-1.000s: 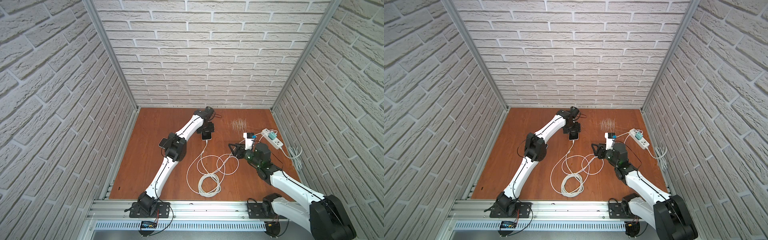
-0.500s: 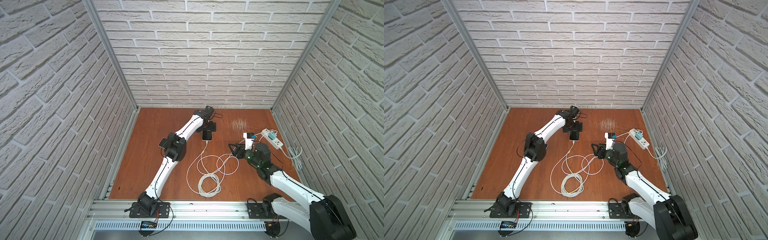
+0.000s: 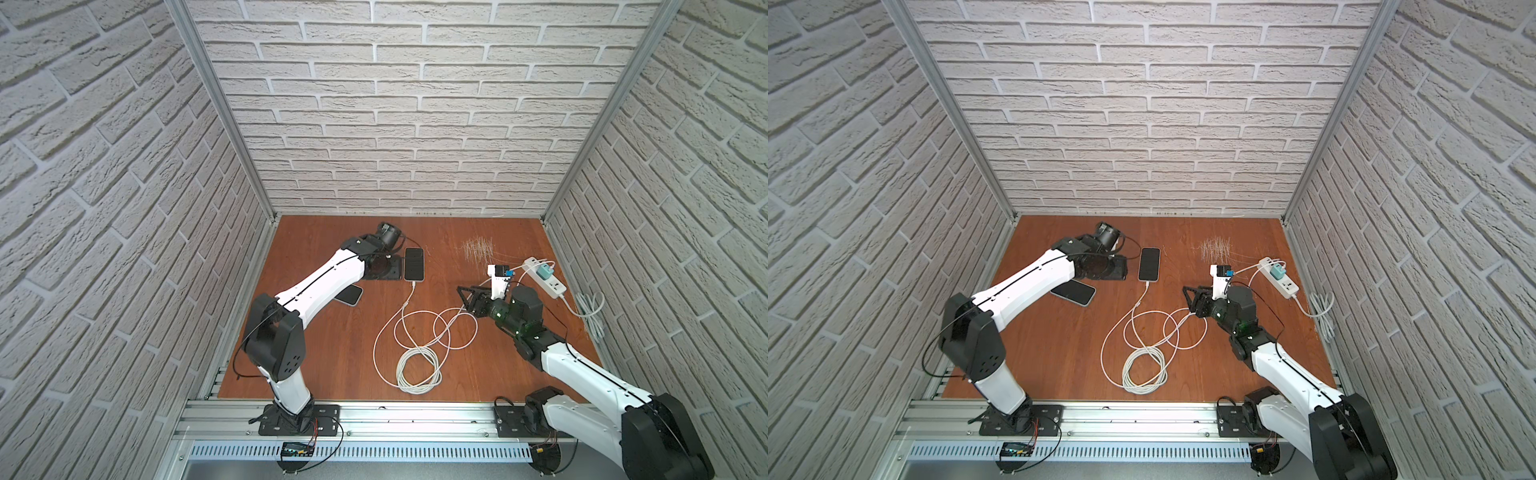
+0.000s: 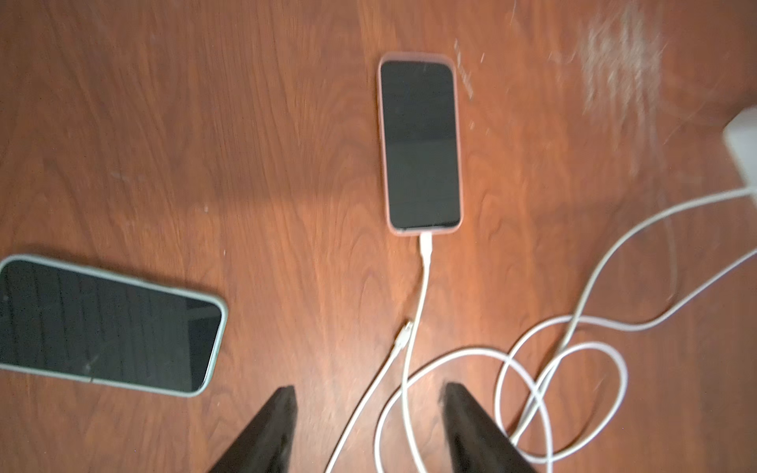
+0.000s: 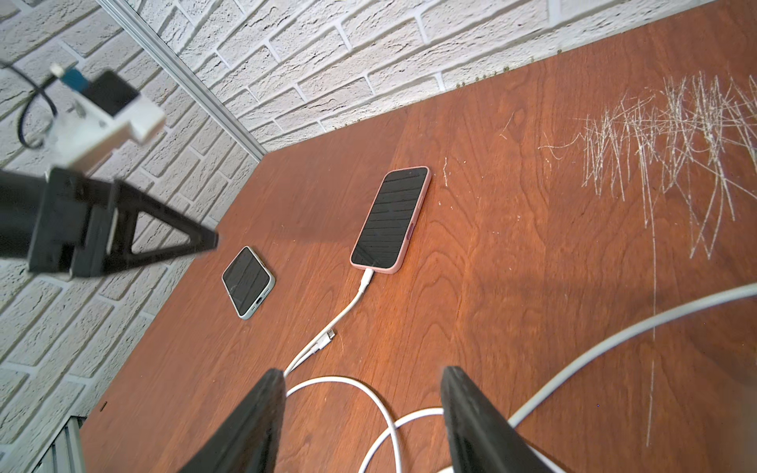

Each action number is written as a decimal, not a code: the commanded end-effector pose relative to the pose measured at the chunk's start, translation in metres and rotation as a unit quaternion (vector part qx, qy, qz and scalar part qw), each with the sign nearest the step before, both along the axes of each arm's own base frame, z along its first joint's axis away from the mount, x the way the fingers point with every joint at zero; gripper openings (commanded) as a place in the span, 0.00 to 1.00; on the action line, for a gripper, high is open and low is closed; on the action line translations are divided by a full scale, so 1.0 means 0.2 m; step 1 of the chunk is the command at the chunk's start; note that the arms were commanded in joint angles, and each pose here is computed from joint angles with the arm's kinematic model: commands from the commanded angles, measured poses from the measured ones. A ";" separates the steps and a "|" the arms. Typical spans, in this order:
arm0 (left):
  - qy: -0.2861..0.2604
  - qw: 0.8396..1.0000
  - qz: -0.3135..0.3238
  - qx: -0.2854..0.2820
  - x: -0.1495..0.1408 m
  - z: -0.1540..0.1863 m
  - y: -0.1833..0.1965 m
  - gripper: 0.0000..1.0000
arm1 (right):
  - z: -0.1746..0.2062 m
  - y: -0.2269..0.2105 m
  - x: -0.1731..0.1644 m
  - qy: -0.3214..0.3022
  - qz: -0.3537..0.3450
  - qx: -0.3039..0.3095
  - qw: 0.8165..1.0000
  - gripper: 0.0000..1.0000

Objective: Plug the charging cable into the phone
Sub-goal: Pick up the charging cable from the center of the board.

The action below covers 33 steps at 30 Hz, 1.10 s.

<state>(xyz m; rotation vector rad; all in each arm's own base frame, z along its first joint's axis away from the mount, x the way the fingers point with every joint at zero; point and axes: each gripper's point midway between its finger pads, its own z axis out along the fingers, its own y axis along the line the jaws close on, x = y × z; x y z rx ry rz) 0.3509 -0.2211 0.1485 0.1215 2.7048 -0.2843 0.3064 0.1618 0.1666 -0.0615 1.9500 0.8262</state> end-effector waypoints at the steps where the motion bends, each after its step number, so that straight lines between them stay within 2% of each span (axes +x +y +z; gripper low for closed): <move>1: 0.048 0.998 -0.028 0.021 -0.15 -0.21 -0.02 0.57 | 0.11 0.00 0.02 -0.038 -0.003 0.014 0.999 0.65; 4: 0.073 0.996 -0.033 0.033 -0.23 -0.28 0.00 0.53 | 0.12 -0.01 0.01 -0.042 -0.004 0.014 0.999 0.65; 12: 0.136 0.986 -0.063 0.072 -0.33 -0.44 -0.04 0.49 | 0.11 -0.02 0.00 -0.044 -0.011 0.014 0.999 0.66; 17: 0.154 0.983 -0.058 0.086 -0.35 -0.51 -0.03 0.43 | 0.11 -0.02 0.00 -0.043 -0.011 0.014 0.999 0.66; 33: 0.189 0.975 -0.063 0.100 -0.33 -0.61 0.00 0.42 | 0.11 -0.02 0.00 -0.045 -0.013 0.013 0.999 0.66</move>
